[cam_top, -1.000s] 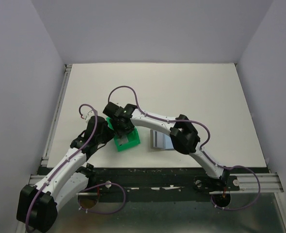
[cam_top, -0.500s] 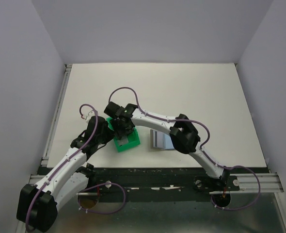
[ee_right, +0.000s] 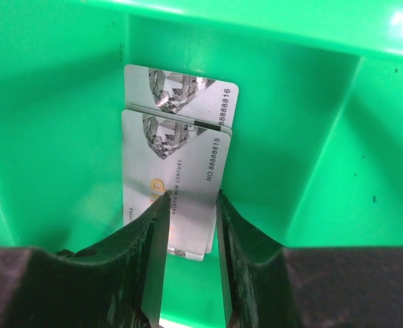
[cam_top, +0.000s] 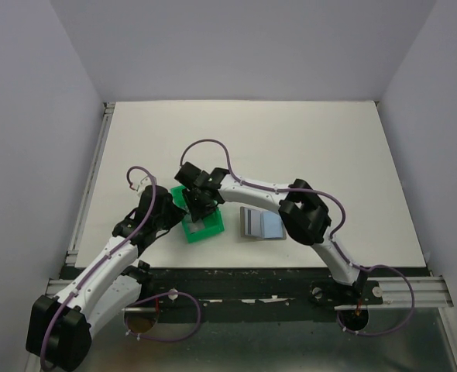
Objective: Put the credit cards into the card holder
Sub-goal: Pick up the credit card from the storage box.
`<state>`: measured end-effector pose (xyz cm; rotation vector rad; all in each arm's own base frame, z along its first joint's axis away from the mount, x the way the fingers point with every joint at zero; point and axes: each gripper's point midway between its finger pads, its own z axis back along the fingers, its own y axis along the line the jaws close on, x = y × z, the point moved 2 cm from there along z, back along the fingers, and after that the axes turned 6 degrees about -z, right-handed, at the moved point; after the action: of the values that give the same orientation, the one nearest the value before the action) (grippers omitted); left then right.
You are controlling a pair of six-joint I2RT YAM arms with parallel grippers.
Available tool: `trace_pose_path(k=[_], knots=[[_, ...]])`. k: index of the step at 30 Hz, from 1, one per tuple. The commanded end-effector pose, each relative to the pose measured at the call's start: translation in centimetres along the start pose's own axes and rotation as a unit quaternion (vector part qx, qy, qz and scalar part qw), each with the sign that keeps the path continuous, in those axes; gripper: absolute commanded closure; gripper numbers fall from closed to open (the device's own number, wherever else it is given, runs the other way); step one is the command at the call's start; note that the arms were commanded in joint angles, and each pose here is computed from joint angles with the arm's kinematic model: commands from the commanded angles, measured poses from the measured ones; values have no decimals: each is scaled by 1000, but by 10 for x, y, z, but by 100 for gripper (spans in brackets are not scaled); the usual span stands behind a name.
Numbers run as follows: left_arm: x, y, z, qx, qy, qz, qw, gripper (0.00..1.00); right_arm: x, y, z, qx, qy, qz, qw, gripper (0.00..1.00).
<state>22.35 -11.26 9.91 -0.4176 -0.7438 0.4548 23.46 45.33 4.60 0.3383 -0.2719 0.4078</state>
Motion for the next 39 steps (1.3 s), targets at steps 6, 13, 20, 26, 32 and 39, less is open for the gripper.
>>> trace_pose_path(k=[6,13,20,26,32,39], knots=[[-1,-2,1,-16,-7,18,1000,100,2,24,24,81,-17,-17,996,66],[-7,4,0,-9,-1,18,1000,100,10,33,41,114,-41,-13,993,69],[-9,5,-1,-9,1,21,1000,100,9,38,39,129,-36,-10,991,72],[-9,5,-1,-8,2,20,1000,100,4,32,30,114,-21,-14,993,74],[-10,7,-2,-5,3,20,1000,100,0,23,23,82,-9,-10,997,73],[-10,5,-3,-6,4,21,1000,100,-3,19,15,73,3,-7,997,72]])
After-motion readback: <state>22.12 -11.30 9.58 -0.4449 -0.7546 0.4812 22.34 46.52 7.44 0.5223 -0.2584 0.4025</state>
